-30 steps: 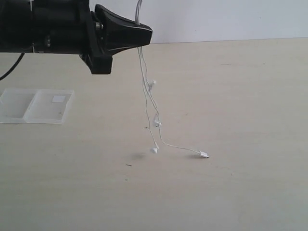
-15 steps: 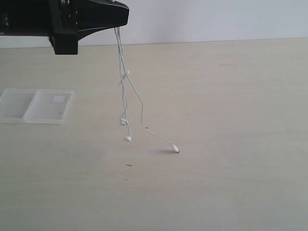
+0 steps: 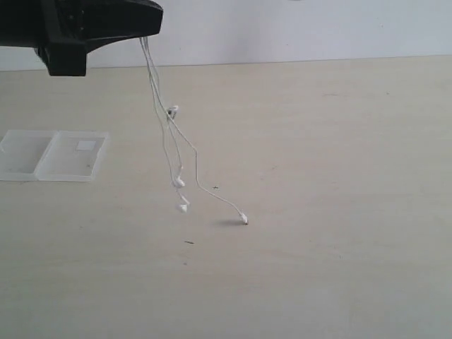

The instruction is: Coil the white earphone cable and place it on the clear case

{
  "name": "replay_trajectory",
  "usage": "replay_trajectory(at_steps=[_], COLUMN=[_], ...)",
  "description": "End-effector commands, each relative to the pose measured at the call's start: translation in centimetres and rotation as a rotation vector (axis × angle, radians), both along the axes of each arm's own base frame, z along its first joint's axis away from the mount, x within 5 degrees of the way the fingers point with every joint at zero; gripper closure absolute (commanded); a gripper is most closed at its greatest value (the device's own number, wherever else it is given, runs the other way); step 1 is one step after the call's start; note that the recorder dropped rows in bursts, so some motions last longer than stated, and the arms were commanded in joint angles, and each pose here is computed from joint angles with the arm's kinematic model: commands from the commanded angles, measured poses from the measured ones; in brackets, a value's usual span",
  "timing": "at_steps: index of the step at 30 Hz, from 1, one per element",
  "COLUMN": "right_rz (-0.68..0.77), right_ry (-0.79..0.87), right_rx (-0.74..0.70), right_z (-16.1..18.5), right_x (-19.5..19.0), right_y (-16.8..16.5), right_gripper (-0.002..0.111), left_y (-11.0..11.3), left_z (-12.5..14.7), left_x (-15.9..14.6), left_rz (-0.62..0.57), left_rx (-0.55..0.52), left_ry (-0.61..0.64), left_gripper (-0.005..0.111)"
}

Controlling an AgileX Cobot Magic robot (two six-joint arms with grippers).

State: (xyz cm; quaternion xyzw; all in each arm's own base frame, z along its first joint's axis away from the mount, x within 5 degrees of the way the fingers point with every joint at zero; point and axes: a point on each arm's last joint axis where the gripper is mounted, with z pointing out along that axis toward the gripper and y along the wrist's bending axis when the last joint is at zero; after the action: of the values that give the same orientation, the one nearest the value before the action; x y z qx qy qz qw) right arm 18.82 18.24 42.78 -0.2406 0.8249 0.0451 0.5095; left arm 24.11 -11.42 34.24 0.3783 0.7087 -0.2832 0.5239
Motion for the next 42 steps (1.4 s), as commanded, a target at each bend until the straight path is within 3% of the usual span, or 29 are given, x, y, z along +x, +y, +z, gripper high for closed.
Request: replay_trajectory(at_steps=[1,10,13,17,21,26,34,42], right_rz=[0.031,0.175,0.183,0.202,0.262,0.238,0.125,0.233], right_ry=[-0.005,0.012,-0.006,-0.005,0.04,0.079,0.166,0.222], right_rx=[0.062,0.163,0.118,0.095,0.174,0.136,0.034,-0.017], right_z=[-1.9,-6.6,-6.7,-7.4,-8.7,-9.8,-10.7,-11.2], right_x=[0.0,-0.3,-0.2,0.2,0.7,1.0,1.0,0.3], right_y=[0.3,2.3,2.2,2.9,4.9,5.2,3.9,4.4], right_gripper=[0.108,0.108,0.108,0.108,0.108,0.108,0.108,0.108], left_y=[1.4,2.5,2.5,3.0,3.3,3.5,3.9,3.9], left_z=[0.7,1.8,1.6,1.4,1.2,1.6,4.5,5.0], left_x=[-0.2,-1.6,-1.7,-2.0,-2.3,-2.3,-2.0,-1.7], left_rz=[0.062,0.083,0.087,0.12,0.128,0.151,0.191,0.203], left_rx=[-0.007,-0.017,-0.024,0.072,0.139,0.153,0.184,0.179], left_ry=[0.017,0.041,0.076,0.06,0.053,0.066,0.004,-0.015], left_gripper=[0.107,0.107,0.107,0.107,0.107,0.107,0.107,0.107])
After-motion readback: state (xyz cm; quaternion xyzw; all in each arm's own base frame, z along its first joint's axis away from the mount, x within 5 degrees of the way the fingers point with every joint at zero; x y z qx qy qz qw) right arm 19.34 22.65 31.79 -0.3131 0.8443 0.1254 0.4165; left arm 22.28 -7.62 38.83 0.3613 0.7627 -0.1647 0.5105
